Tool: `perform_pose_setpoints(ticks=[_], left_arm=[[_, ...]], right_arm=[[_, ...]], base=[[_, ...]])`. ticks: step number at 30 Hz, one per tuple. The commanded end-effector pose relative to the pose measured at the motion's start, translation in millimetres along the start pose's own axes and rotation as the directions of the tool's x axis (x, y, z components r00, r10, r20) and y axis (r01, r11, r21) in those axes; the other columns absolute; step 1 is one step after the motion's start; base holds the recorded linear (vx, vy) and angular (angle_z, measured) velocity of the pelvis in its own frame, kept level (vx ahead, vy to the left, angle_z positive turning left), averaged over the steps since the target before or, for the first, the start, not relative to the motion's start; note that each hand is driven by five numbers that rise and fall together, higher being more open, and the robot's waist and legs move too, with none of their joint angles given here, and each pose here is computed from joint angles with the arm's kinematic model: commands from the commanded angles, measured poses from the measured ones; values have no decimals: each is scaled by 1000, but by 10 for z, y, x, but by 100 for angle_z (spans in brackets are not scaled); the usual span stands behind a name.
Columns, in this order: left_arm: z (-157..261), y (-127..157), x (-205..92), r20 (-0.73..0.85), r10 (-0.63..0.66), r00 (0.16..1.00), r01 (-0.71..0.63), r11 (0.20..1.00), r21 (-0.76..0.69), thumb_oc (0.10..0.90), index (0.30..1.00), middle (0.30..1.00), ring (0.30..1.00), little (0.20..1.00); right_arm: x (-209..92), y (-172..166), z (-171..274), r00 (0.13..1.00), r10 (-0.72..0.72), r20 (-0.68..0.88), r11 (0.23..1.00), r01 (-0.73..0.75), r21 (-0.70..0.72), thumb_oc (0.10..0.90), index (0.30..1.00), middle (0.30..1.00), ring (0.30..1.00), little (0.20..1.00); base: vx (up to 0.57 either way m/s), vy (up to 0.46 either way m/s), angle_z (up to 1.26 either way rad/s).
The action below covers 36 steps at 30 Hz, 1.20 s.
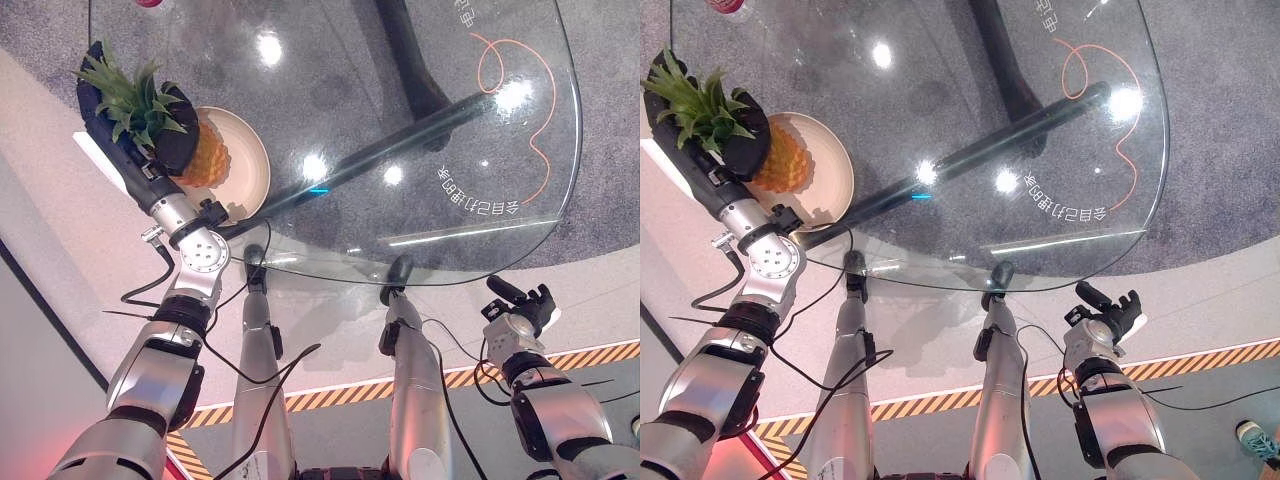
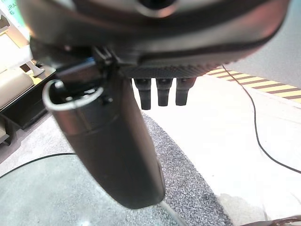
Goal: Pick up the fruit to the plate
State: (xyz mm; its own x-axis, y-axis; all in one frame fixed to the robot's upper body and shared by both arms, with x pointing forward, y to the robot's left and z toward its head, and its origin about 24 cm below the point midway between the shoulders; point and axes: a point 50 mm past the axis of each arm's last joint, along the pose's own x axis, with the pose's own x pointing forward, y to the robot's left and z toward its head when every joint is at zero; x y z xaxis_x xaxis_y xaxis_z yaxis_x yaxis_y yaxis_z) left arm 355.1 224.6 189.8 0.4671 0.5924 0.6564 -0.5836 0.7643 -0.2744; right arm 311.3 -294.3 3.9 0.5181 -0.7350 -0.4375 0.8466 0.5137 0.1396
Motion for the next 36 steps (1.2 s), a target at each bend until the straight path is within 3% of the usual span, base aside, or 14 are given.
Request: perform_pose_setpoints(ticks=[1,4,12,17,19,20,36], left_arm=[[286,-56,166,162,-5,987,23,994,-109,646,768,768,768,746],[263,-51,118,154,-19,988,36,993,-109,635,759,759,759,735],[208,-45,-26,140,-66,988,81,991,-106,737,846,846,846,837],[167,-12,-93,124,-78,989,91,990,-104,707,820,820,820,807],[161,-6,-110,121,-83,989,95,990,-102,734,844,844,844,834],[157,0,-113,119,-87,989,99,990,-101,800,900,900,900,900],[87,18,-214,86,-135,987,142,987,-75,800,900,900,900,900]], right_arm=[[102,-293,85,992,-116,51,993,115,19,800,900,900,900,900],[102,-311,68,991,-122,48,992,121,17,800,900,900,900,900],[112,-347,72,990,-131,49,991,129,28,800,900,900,900,900],[124,-370,90,989,-138,51,990,136,27,800,900,900,900,900],[127,-378,92,989,-139,51,990,137,27,800,900,900,900,900],[133,-388,102,989,-141,52,990,139,28,800,900,900,900,900],[150,-460,94,987,-154,51,988,153,25,800,900,900,900,900]], base=[[0,0,0],[0,0,0],[0,0,0],[6,2,3],[0,0,0],[0,0,0],[2,0,1]])
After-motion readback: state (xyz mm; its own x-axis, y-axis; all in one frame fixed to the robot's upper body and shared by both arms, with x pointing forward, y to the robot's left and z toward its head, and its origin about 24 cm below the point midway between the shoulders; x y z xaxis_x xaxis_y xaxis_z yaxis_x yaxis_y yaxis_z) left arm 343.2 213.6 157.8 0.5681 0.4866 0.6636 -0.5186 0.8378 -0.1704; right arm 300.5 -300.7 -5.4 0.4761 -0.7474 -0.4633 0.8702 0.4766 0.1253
